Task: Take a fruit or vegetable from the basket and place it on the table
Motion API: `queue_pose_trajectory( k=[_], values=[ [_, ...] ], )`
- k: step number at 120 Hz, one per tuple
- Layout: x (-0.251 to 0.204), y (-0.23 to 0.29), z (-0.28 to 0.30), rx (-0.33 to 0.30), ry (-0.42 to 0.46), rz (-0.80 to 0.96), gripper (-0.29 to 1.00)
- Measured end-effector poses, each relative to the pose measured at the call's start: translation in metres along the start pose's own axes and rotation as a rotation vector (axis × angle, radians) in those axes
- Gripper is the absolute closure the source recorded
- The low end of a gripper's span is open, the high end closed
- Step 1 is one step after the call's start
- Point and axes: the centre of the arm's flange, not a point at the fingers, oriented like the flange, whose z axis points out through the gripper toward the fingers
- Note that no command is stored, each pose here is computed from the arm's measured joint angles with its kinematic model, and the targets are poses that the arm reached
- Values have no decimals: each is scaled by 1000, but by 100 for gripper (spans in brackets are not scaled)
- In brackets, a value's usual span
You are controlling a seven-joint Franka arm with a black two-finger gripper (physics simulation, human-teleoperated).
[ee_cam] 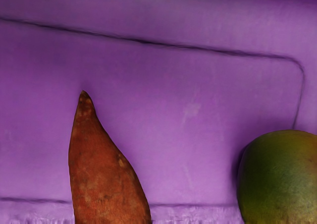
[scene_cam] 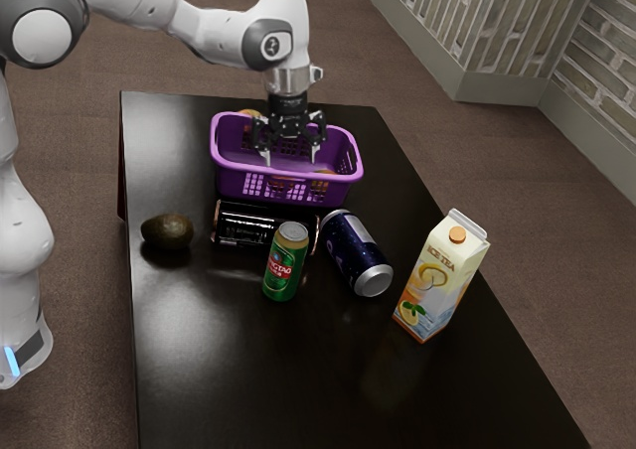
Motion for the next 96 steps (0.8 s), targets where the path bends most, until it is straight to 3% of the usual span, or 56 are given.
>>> queue_pose_trajectory(
  k=[22, 96],
  values=[
    [-4, -3, 5, -18, -48, -80, 0],
    [11, -5, 25, -2, -89, -224, 0]
  ],
)
